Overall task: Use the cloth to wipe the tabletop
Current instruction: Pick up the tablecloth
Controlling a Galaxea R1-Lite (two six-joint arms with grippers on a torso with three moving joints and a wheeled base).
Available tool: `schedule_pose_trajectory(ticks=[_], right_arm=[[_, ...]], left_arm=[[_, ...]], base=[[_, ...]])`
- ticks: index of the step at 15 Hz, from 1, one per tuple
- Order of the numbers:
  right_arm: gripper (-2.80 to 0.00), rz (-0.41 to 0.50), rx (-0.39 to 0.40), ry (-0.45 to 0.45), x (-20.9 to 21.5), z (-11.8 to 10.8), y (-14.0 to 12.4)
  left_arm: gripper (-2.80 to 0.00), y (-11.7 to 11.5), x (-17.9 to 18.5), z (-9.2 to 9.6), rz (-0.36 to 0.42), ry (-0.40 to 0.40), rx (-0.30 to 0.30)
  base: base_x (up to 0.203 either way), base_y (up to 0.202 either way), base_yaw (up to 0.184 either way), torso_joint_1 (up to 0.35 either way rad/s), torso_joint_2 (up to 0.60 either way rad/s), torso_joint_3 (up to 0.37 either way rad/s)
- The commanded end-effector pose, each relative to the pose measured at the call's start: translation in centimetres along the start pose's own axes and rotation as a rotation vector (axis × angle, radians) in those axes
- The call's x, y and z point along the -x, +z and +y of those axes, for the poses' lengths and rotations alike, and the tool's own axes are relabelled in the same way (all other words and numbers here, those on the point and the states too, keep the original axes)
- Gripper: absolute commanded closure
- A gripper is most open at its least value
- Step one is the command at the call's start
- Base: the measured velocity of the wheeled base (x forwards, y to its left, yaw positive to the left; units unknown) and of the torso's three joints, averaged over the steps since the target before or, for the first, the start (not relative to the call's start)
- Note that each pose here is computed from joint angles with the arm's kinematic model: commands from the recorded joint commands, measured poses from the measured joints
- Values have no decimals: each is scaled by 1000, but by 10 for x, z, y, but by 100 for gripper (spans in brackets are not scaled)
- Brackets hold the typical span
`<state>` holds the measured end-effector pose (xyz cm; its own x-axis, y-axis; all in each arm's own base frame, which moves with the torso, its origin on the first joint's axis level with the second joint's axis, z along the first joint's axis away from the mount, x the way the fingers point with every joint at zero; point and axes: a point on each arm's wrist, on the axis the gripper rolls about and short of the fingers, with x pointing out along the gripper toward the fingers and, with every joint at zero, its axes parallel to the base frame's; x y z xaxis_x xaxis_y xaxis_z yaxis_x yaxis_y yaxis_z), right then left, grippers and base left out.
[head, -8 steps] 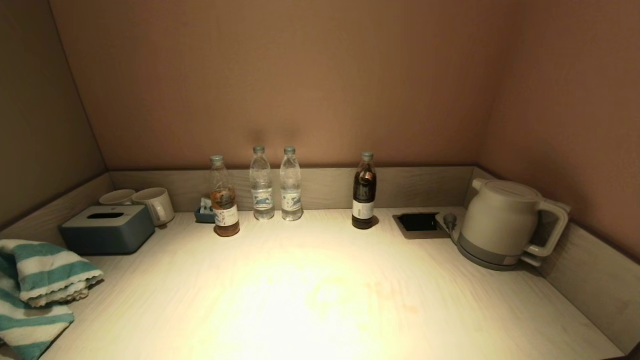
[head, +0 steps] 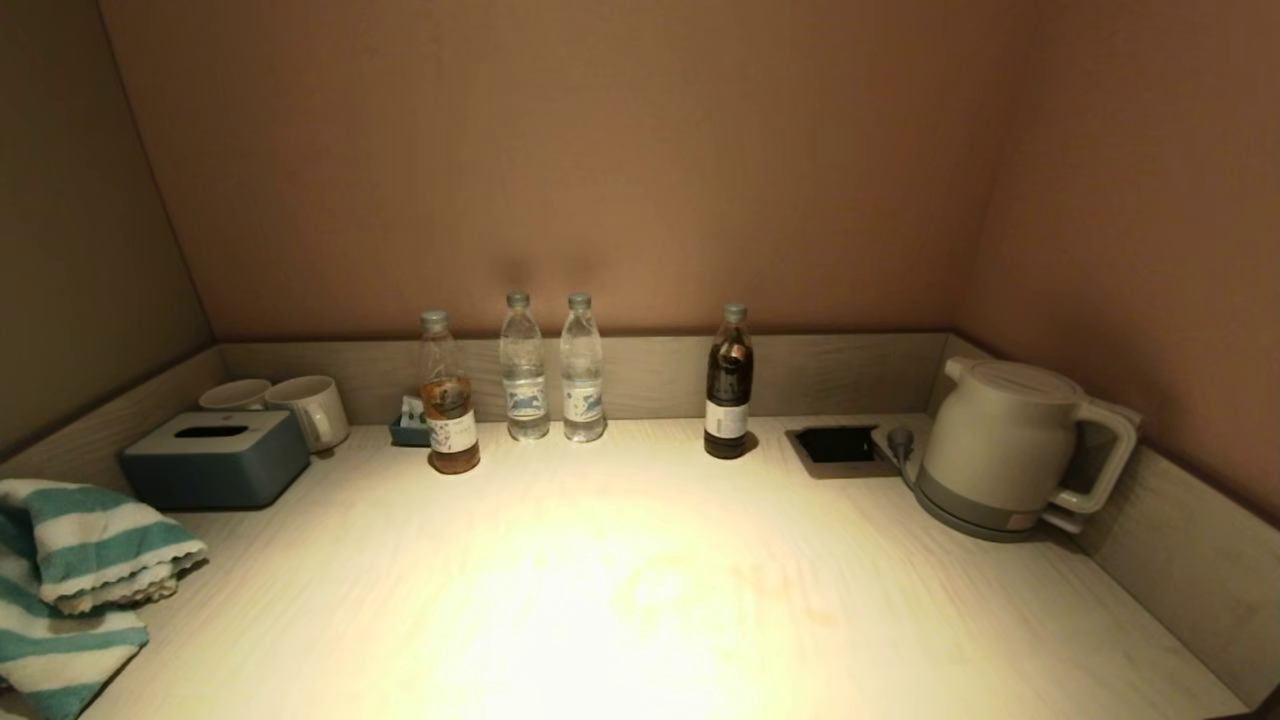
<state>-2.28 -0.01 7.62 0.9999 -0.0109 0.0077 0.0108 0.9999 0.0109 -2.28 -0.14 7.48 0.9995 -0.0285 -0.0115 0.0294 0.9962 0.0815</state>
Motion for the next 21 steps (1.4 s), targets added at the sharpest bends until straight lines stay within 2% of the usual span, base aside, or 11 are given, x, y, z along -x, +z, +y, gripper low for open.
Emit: schedule_pose_trajectory(ticks=[1, 4, 7, 10, 11, 12, 14, 16, 18, 21], right_arm=[[0, 0, 0, 0, 0, 0, 0], [0, 0, 0, 0, 0, 0, 0], [0, 0, 0, -1, 0, 0, 0], [0, 0, 0, 0, 0, 0, 0], [0, 0, 0, 0, 0, 0, 0], [0, 0, 0, 0, 0, 0, 0], [0, 0, 0, 0, 0, 0, 0], [0, 0, 0, -1, 0, 0, 0], [0, 0, 0, 0, 0, 0, 0], [0, 0, 0, 0, 0, 0, 0]], left_arm=[[0, 2, 0, 0, -5, 1, -12], [0, 11, 3, 1, -37, 1, -12], [0, 37, 12, 2, -98, 8, -15], [0, 68, 7, 6, -64, 59, -14], [0, 78, -1, 8, -22, 75, -19], [0, 89, -15, 10, 50, 94, -35], [0, 106, -48, 15, 199, 149, -107], [0, 117, -81, 19, 303, 197, -166], [0, 121, -118, 23, 395, 240, -205], [0, 111, -181, 27, 555, 286, -235]], base=[[0, 0, 0, 0, 0, 0], [0, 0, 0, 0, 0, 0], [0, 0, 0, 0, 0, 0], [0, 0, 0, 0, 0, 0], [0, 0, 0, 0, 0, 0], [0, 0, 0, 0, 0, 0], [0, 0, 0, 0, 0, 0], [0, 0, 0, 0, 0, 0], [0, 0, 0, 0, 0, 0], [0, 0, 0, 0, 0, 0]])
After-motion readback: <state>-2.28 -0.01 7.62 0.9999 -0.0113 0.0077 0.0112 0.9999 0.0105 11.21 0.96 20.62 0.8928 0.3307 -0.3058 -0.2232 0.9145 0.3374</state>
